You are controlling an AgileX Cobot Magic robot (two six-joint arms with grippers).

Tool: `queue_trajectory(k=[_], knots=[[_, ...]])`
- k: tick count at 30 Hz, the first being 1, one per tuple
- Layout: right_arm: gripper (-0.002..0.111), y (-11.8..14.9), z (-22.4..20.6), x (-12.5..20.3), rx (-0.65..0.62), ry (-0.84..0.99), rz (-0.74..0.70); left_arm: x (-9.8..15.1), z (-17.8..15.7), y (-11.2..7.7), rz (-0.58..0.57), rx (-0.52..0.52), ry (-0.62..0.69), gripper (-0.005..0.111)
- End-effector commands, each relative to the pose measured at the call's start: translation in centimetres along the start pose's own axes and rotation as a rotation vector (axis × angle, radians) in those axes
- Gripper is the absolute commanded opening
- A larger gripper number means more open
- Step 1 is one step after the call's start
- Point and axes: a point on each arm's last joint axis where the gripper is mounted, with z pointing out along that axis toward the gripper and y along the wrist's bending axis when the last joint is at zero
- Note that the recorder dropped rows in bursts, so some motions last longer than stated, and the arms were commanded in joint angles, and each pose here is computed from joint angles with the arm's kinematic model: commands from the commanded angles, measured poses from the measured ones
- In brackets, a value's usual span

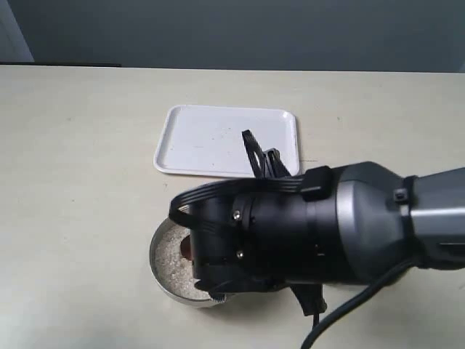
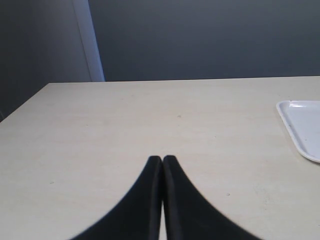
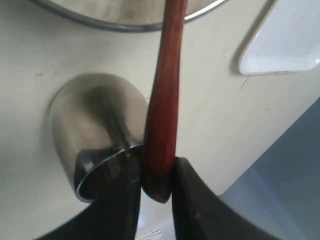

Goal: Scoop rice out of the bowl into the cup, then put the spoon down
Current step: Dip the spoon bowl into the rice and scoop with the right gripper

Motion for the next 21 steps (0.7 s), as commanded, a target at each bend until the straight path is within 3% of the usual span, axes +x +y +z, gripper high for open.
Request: queue_trajectory(k=[1, 21], knots=[[0.001, 0.3, 0.4, -0.4, -0.005, 0.012, -0.019, -0.2, -0.1, 0.0, 0.005, 0.011, -0.017, 0.001], [0.001, 0.8, -1.0, -1.4, -0.189, -0.086, 0.027, -0.2, -0.1, -0.1, 0.007, 0.024, -0.018, 0.001]])
